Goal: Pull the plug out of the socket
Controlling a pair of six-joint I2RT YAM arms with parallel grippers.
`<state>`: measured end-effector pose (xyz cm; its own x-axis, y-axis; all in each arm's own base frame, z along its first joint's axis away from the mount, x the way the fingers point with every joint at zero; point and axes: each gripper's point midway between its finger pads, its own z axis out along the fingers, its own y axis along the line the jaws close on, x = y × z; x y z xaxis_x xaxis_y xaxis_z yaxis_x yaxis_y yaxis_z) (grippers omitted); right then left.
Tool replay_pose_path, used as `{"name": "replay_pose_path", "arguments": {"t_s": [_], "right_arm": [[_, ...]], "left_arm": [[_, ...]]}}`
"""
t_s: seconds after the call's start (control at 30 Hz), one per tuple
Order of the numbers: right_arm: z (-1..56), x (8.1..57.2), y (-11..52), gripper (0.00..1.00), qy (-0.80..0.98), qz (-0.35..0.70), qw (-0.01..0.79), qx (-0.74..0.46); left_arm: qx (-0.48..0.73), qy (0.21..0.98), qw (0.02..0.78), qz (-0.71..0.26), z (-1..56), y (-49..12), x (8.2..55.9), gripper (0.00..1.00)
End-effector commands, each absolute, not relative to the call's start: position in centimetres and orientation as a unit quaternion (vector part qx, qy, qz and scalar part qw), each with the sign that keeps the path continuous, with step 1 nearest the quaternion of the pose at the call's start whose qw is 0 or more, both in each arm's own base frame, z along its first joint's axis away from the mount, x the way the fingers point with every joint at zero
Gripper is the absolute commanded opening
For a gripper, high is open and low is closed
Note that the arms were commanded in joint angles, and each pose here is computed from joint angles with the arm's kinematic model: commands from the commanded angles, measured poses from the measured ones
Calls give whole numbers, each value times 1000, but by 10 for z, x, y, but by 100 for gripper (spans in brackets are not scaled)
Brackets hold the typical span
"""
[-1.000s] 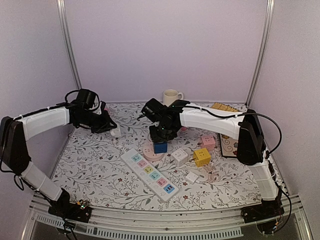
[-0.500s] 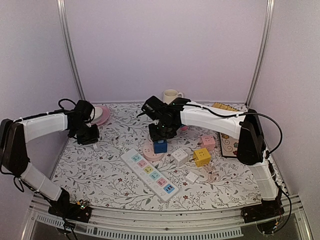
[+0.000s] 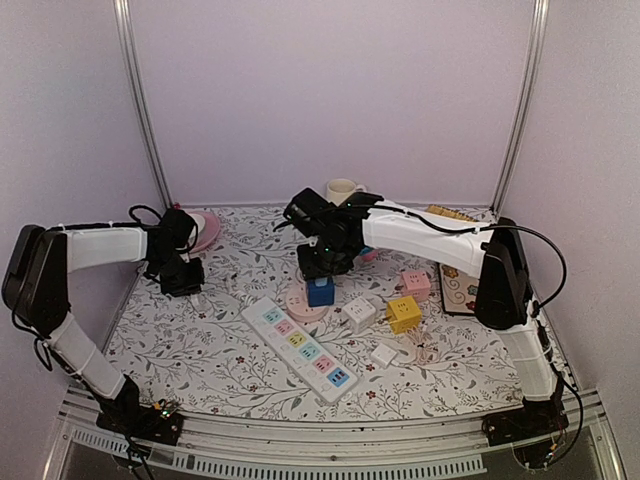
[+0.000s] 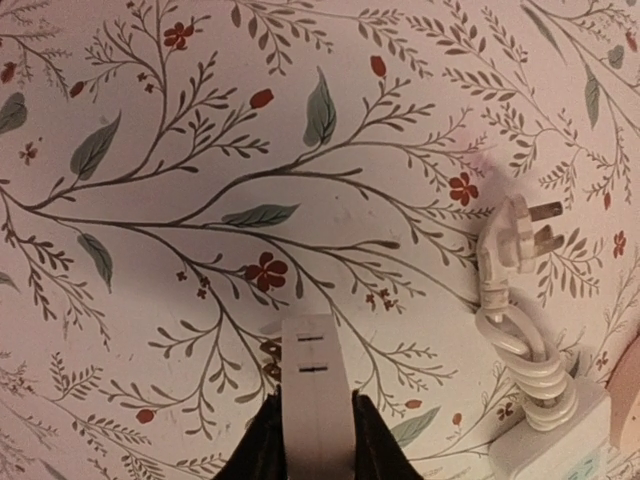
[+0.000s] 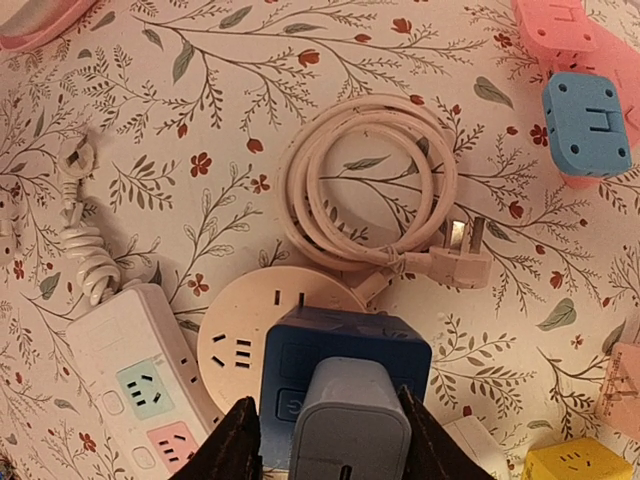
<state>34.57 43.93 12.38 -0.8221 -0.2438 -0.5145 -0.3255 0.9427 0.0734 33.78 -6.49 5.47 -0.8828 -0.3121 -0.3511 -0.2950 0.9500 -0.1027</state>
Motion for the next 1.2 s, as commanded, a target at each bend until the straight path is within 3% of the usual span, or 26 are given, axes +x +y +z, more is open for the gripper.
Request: {"name": "replay_pose_path", "arguments": {"t_s": [0.0,0.6,0.97,1.17], "right_arm": [[171,349,439,47,940,109,290,-143],[185,349,439,53,936,121,300,-136],[198,347,435,55,935,128,304,-131],[201,344,436,57,935,137,301,-130]], "left_arm": [[-151,970,185,-39,52,-69,344,23],[-133,971,187,-71,61,-83,353,43],[-113,963,215,-112,99,-105,361,61],[-91,957,234,-143,126,-128,363,66]]}}
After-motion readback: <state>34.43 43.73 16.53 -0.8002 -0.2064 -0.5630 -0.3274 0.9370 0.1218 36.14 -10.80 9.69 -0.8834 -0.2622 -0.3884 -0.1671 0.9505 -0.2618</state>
